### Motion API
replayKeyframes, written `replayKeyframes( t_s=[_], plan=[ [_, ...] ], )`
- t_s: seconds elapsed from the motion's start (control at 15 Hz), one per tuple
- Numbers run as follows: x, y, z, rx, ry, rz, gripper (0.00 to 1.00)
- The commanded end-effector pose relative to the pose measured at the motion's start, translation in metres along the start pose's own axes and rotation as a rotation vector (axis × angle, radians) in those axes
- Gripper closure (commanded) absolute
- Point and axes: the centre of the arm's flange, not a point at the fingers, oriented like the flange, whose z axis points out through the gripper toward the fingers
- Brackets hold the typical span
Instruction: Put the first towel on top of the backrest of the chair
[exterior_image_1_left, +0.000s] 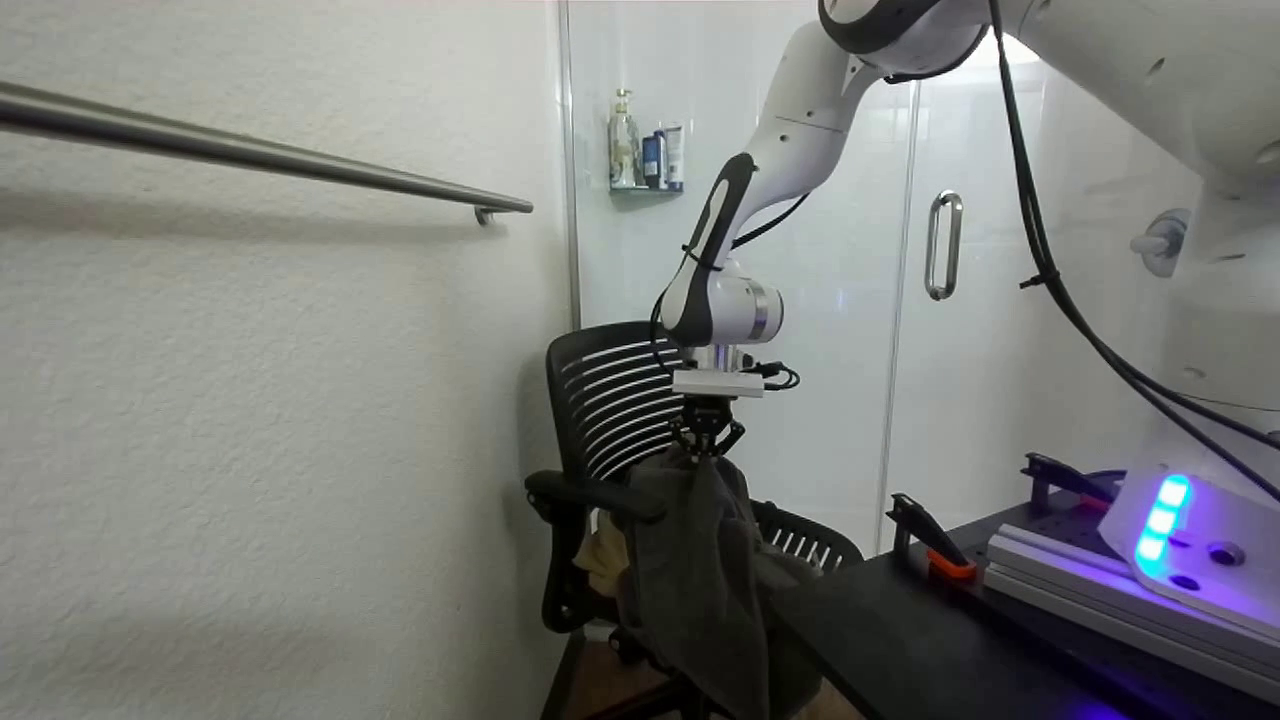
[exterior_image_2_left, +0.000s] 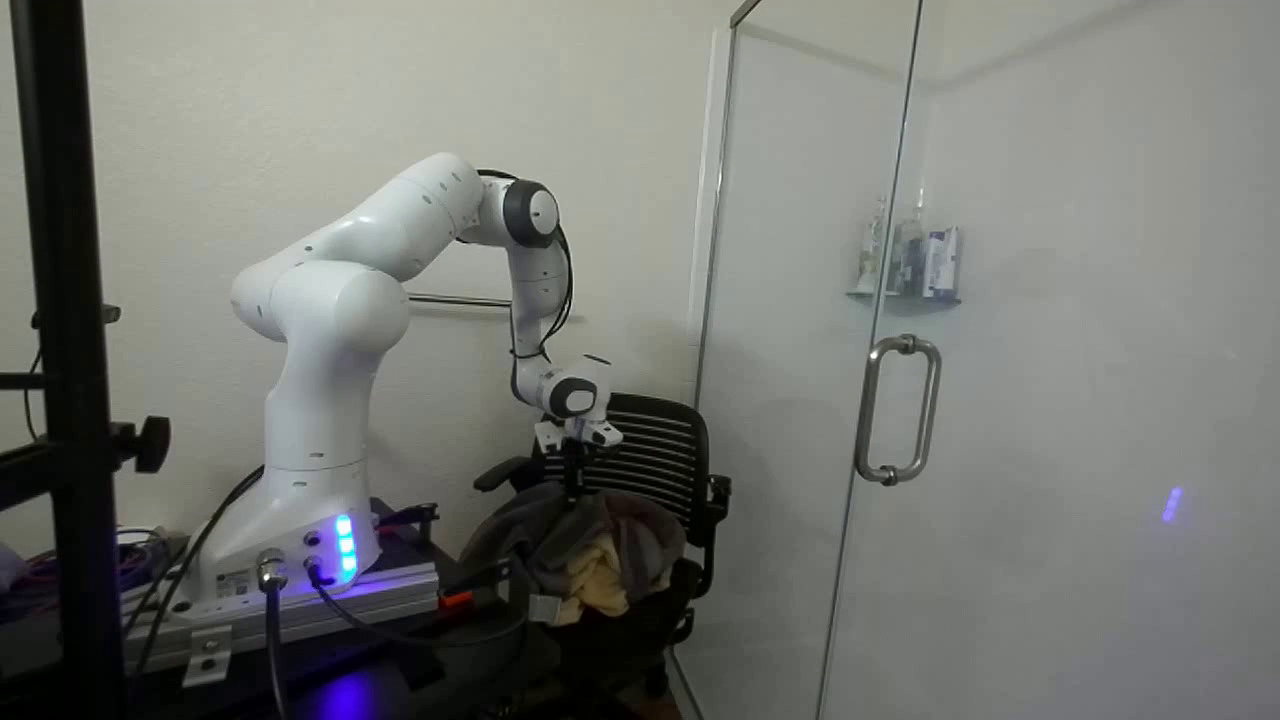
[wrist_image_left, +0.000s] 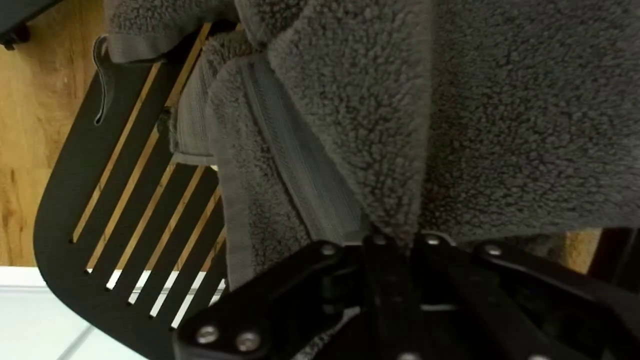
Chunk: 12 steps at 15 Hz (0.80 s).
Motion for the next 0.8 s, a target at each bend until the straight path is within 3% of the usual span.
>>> replayKeyframes(
  t_s=[0.0, 0.13, 0.33, 0.53, 0.73],
  plan=[
    [-0.012, 0.034, -0.079, 0.074, 0.024, 0.009, 0.99],
    [-0.019, 0.045, -0.113, 0.097, 0.051, -0.012, 0.99],
    [-0.043, 0.055, -0.165, 0.17, 0.051, -0.158, 0.99],
    [-0.067, 0.069, -0.216, 0.21, 0.121, -0.23, 0.99],
    [-0.086, 0.078, -0.274, 0.266, 0.252, -0.232, 0.99]
  ],
)
